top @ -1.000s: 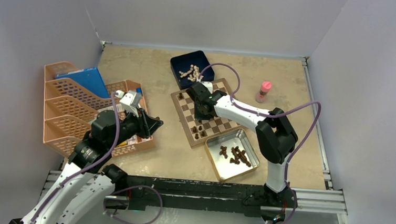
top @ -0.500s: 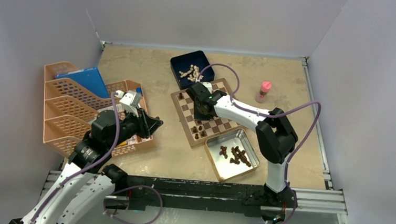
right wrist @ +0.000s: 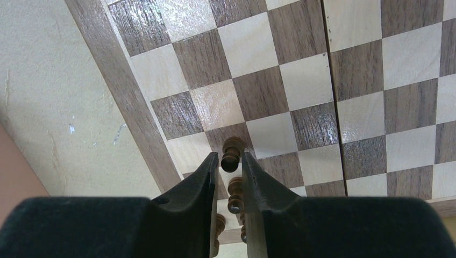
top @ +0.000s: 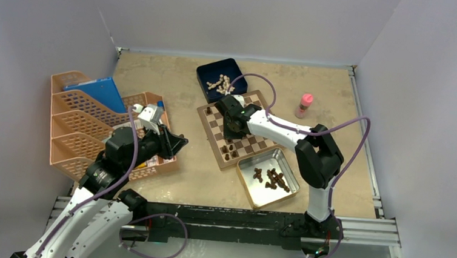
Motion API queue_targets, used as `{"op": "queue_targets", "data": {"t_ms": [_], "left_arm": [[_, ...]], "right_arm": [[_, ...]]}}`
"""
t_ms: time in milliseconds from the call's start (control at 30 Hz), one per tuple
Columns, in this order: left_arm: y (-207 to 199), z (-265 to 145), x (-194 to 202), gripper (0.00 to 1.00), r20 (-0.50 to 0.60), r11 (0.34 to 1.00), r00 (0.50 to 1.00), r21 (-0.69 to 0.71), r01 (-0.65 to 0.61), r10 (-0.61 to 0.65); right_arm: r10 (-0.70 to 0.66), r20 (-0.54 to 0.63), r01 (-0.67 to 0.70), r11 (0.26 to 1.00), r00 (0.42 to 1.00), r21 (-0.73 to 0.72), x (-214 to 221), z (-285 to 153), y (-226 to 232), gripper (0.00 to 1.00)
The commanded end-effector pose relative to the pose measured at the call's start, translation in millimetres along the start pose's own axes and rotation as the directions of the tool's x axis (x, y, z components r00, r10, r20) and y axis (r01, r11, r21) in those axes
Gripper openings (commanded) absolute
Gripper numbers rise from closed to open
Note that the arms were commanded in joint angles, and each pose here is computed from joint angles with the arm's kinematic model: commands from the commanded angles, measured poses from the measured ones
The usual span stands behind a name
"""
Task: Set up the chess pieces on the board
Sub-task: Place the chess piece on the chessboard.
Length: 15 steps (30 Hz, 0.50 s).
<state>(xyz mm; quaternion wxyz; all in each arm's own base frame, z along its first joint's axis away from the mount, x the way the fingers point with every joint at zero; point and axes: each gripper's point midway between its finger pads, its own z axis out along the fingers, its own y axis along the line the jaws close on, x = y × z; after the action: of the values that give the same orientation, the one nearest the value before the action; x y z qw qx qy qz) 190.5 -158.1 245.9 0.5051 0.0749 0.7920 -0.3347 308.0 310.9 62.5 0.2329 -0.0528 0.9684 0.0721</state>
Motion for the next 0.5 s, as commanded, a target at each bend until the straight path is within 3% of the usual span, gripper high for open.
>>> {"op": "queue_targets", "data": {"t_ms": [0,467], "left_arm": [[-6.2,-1.9,-18.4,0.09,0.056,1.000,0.998,0.012,-0.011,0.010],[-5.9,-2.8,-19.2,0.09,0.060,1.000,0.998,0.009,-0.010,0.009]], "right_arm": [[-0.011,0.026,0.012,0.999,1.000,-0.031,-9.7,-8.3,8.6,0.25],[-0.018,0.024,0.020,0.998,1.000,-0.052,-7.7,-12.9,14.3,0.22]]}}
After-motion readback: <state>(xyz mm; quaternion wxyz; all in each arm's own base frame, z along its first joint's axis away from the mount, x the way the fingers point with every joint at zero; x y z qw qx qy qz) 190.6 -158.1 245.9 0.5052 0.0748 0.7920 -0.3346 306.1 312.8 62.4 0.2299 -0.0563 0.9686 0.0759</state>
